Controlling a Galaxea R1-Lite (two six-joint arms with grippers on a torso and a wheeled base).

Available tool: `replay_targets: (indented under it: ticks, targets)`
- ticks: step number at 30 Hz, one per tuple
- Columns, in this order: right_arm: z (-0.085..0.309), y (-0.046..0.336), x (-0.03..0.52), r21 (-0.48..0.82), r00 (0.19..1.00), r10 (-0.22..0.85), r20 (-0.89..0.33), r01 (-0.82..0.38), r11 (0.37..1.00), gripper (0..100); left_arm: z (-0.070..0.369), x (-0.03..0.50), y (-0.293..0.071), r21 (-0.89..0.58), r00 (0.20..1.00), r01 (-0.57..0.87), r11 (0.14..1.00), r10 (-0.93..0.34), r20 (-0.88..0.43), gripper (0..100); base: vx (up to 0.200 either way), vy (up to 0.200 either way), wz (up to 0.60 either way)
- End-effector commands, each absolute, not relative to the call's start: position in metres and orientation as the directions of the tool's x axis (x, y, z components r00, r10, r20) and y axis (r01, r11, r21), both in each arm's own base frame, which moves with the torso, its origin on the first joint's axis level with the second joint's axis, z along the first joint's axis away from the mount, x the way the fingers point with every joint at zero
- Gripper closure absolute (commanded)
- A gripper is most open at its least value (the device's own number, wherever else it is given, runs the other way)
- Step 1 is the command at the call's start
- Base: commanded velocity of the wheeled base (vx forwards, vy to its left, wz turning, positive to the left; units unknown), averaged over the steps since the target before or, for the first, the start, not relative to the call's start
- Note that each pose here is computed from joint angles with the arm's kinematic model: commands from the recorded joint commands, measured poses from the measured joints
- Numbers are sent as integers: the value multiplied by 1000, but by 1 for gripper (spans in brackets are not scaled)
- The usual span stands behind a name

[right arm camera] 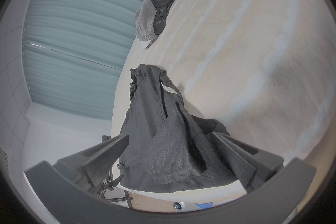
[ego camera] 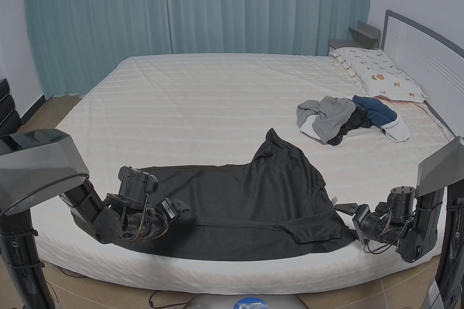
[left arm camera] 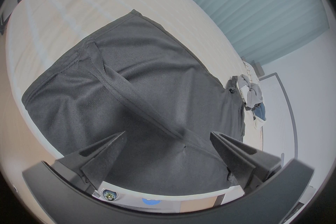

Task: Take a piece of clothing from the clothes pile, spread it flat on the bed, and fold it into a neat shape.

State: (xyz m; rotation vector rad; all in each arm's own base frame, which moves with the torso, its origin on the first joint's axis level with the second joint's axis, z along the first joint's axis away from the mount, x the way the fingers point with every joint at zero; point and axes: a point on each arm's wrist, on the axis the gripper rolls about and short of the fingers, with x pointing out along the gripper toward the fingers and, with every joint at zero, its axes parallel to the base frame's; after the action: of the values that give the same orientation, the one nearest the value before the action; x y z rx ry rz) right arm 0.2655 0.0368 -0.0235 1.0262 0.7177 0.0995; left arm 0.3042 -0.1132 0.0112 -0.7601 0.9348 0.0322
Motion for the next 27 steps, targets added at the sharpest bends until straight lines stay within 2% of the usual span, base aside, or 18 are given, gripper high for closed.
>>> replay_targets:
  ticks: [1, 15, 20, 27]
  targets:
    - [-24, 37, 266, 809, 772, 399, -494, 240, 537, 0, 3, 309, -116, -567, 602, -344, 748, -288, -745, 0, 0, 0, 0]
    - [-25, 39, 266, 807, 770, 401, -495, 237, 541, 0, 3, 338, -116, -622, 657, -365, 693, -282, -699, 0, 0, 0, 0]
    - [-25, 39, 266, 807, 770, 403, -495, 236, 541, 0, 10, 351, -104, -664, 695, -402, 630, -262, -669, 0, 0, 0, 0]
    - [-25, 39, 266, 806, 770, 403, -495, 235, 543, 0, 12, 356, -93, -676, 710, -420, 606, -244, -660, 0, 0, 0, 0]
